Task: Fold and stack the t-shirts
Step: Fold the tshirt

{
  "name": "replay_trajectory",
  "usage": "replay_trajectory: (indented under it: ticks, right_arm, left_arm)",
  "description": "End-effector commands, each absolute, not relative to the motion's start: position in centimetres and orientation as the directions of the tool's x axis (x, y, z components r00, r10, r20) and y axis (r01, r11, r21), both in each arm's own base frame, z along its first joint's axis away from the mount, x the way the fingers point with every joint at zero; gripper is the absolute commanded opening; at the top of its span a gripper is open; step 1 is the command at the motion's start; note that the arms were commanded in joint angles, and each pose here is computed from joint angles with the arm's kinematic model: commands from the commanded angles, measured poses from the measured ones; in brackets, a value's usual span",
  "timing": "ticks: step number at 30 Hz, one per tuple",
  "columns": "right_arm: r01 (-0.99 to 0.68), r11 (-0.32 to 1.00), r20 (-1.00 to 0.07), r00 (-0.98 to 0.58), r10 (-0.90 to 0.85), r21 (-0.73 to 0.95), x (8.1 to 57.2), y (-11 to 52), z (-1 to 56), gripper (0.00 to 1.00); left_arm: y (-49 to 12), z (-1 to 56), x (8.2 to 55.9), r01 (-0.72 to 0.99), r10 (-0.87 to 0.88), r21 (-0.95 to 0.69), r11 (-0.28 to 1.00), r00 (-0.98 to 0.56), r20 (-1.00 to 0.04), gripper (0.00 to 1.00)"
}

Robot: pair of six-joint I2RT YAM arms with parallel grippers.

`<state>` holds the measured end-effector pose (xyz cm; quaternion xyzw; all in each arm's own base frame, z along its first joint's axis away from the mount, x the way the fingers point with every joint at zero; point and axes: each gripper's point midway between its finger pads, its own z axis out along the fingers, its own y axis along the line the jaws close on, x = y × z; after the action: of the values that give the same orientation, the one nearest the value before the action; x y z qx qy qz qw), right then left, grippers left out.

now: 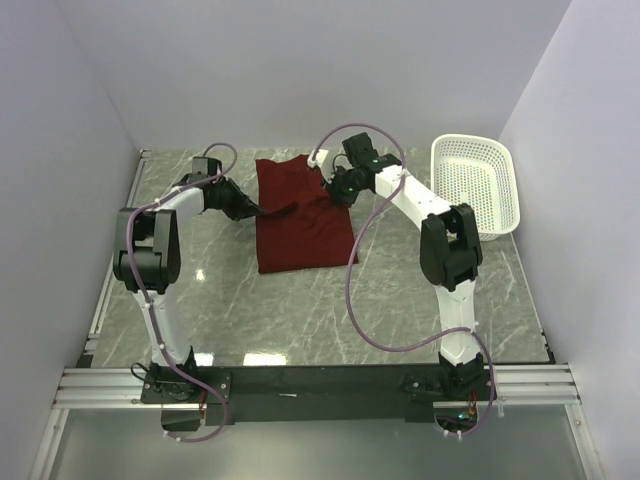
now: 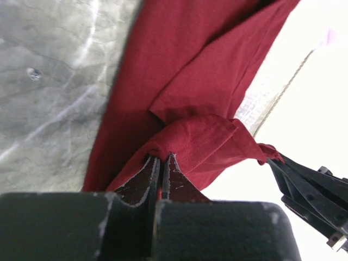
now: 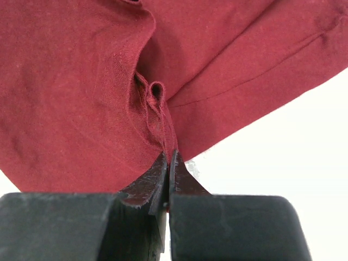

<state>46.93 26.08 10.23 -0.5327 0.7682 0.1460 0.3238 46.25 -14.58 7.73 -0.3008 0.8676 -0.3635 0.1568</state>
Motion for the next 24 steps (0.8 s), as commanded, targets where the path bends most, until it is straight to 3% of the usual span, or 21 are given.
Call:
replay_trajectory:
  ticks: [1, 3, 5, 7, 10, 14, 16, 19, 20, 21, 22, 24]
  right_arm:
    - [-0.895, 0.426, -0.67, -0.234, -0.705, -0.136, 48.6, 26.0, 10.9, 0.0]
    - [-0.887, 0.442, -0.673, -0.249, -0.697, -0.129, 48.9, 26.1, 10.8, 0.06]
    - [-0.87, 0.48, -0.672, -0.291, -0.681, -0.11, 49.4, 26.1, 10.4, 0.22]
    - [-0.84, 0.533, -0.677, -0.331, -0.657, -0.107, 50.2, 26.1, 10.1, 0.48]
    - [-0.756, 0.64, -0.71, -0.375, -0.596, -0.138, 51.8, 25.4, 11.1, 0.57]
    - [-0.577, 0.805, -0.744, -0.475, -0.47, -0.14, 52.8, 23.4, 12.2, 0.6]
    - [-0.588, 0.802, -0.75, -0.482, -0.453, -0.106, 52.3, 23.3, 13.2, 0.59]
    - [-0.758, 0.651, -0.728, -0.467, -0.501, 0.038, 48.4, 24.8, 13.8, 0.5]
    - [-0.848, 0.528, -0.736, -0.391, -0.553, 0.054, 46.8, 25.3, 14.0, 0.49]
    - [-0.9, 0.398, -0.731, -0.393, -0.559, 0.179, 43.2, 26.3, 14.1, 0.46]
    - [-0.941, 0.294, -0.739, -0.316, -0.595, 0.166, 41.8, 26.3, 14.0, 0.46]
    - [-0.95, 0.174, -0.708, -0.31, -0.634, 0.26, 37.4, 25.8, 13.5, 0.48]
  left_arm:
    - [-14.6, 9.4, 47.9, -0.341, -0.621, -0.759, 0.554, -0.777, -0.104, 0.01]
    - [-14.6, 9.2, 48.1, -0.345, -0.62, -0.758, 0.553, -0.778, -0.098, 0.02]
    - [-14.5, 9.4, 48.5, -0.341, -0.62, -0.762, 0.55, -0.779, -0.098, 0.24]
    - [-14.5, 10.0, 49.0, -0.321, -0.616, -0.775, 0.545, -0.78, -0.11, 0.42]
    - [-13.9, 12.4, 49.9, -0.274, -0.632, -0.793, 0.545, -0.755, -0.173, 0.54]
    - [-12.2, 17.1, 50.9, -0.19, -0.649, -0.789, 0.585, -0.692, -0.315, 0.59]
    - [-11.6, 17.9, 50.6, -0.162, -0.634, -0.768, 0.62, -0.68, -0.369, 0.59]
    - [-11.6, 18.1, 48.2, -0.109, -0.585, -0.741, 0.662, -0.694, -0.42, 0.58]
    - [-11.7, 19.2, 46.9, -0.083, -0.575, -0.744, 0.663, -0.693, -0.435, 0.58]
    - [-11.7, 19.0, 45.9, -0.072, -0.568, -0.743, 0.665, -0.695, -0.441, 0.58]
    - [-12.1, 16.3, 43.6, -0.101, -0.549, -0.731, 0.675, -0.731, -0.406, 0.58]
    - [-12.4, 15.6, 40.6, -0.094, -0.514, -0.698, 0.71, -0.747, -0.422, 0.58]
